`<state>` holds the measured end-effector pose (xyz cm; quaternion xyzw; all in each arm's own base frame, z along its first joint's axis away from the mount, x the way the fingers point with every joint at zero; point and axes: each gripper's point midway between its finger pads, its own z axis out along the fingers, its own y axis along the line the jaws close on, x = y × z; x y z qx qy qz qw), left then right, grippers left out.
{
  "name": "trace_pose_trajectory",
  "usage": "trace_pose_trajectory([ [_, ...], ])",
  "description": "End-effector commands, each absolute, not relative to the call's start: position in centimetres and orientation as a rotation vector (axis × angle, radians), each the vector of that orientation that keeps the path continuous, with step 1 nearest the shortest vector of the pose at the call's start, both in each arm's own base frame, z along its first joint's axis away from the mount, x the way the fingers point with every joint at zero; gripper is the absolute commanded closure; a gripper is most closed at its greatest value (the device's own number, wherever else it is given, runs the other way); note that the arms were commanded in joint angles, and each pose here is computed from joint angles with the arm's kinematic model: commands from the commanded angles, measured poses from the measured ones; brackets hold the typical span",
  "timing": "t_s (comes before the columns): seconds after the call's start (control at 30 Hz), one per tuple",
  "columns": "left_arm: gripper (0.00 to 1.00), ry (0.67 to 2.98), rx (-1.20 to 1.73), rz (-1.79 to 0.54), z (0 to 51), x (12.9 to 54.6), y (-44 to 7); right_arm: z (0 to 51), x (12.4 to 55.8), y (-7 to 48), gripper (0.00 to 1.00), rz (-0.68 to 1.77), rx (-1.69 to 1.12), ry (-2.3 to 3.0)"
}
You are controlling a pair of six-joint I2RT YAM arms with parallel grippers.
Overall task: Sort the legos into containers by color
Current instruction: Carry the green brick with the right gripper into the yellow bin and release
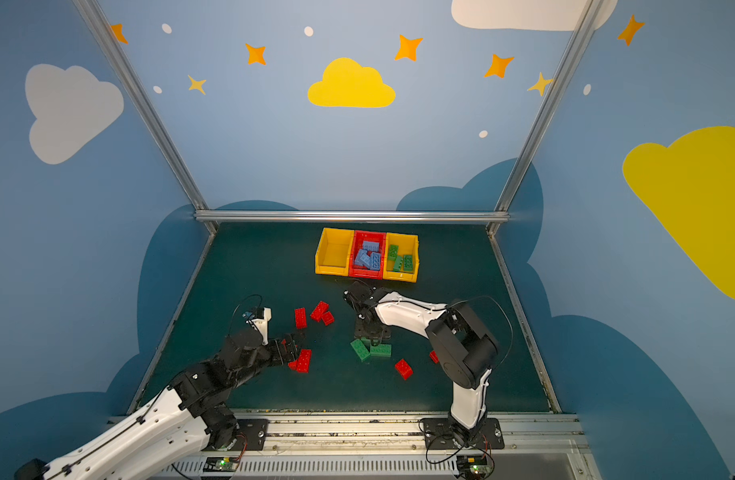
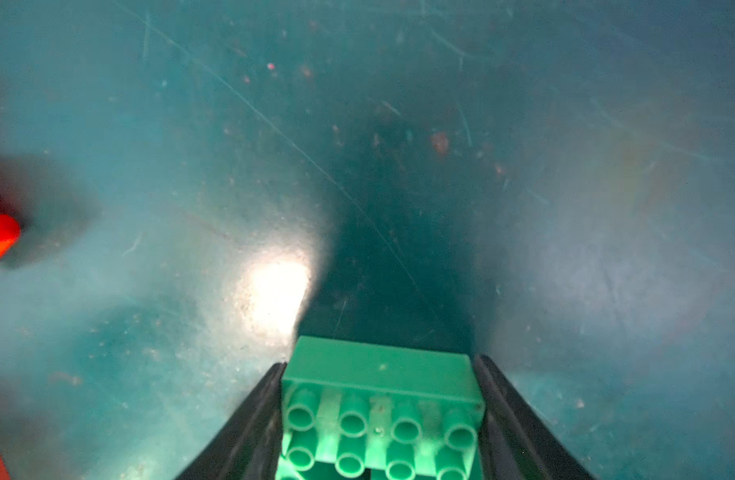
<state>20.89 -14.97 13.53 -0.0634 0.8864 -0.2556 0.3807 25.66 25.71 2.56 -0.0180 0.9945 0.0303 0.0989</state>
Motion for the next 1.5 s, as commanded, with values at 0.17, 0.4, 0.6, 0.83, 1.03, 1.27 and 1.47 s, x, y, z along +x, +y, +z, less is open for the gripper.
trace_pose_trajectory([
  [0.17,0.0,2.256,-0.123,-0.657,14.5,21.8,-16.1,6.1,27.3,24.8,0.57,0.08,-0.06,2.872],
  [0.4,0.0,2.261,-0.113,-0.635,14.5,23.8,-17.6,9.5,29.6,25.1,0.58,0.15,-0.061,2.817],
  [0.6,0.0,2.311,-0.116,-0.644,14.4,25.5,-19.8,11.7,30.9,23.9,0.59,0.216,-0.018,2.782],
  [0.83,0.0,2.373,-0.066,-0.613,14.1,26.2,-21.0,13.2,33.5,21.0,0.59,0.247,0.075,2.716],
  [1.03,0.0,2.37,-0.055,-0.581,15.0,26.2,-20.5,15.7,38.3,18.7,0.59,0.287,0.144,2.643],
  [1.27,0.0,2.313,-0.079,-0.508,16.2,27.1,-19.2,16.8,45.4,17.2,0.58,0.257,0.17,2.57],
  [1.47,0.0,2.305,-0.115,-0.462,16.7,27.9,-18.4,15.1,51.4,16.3,0.58,0.229,0.168,2.557],
])
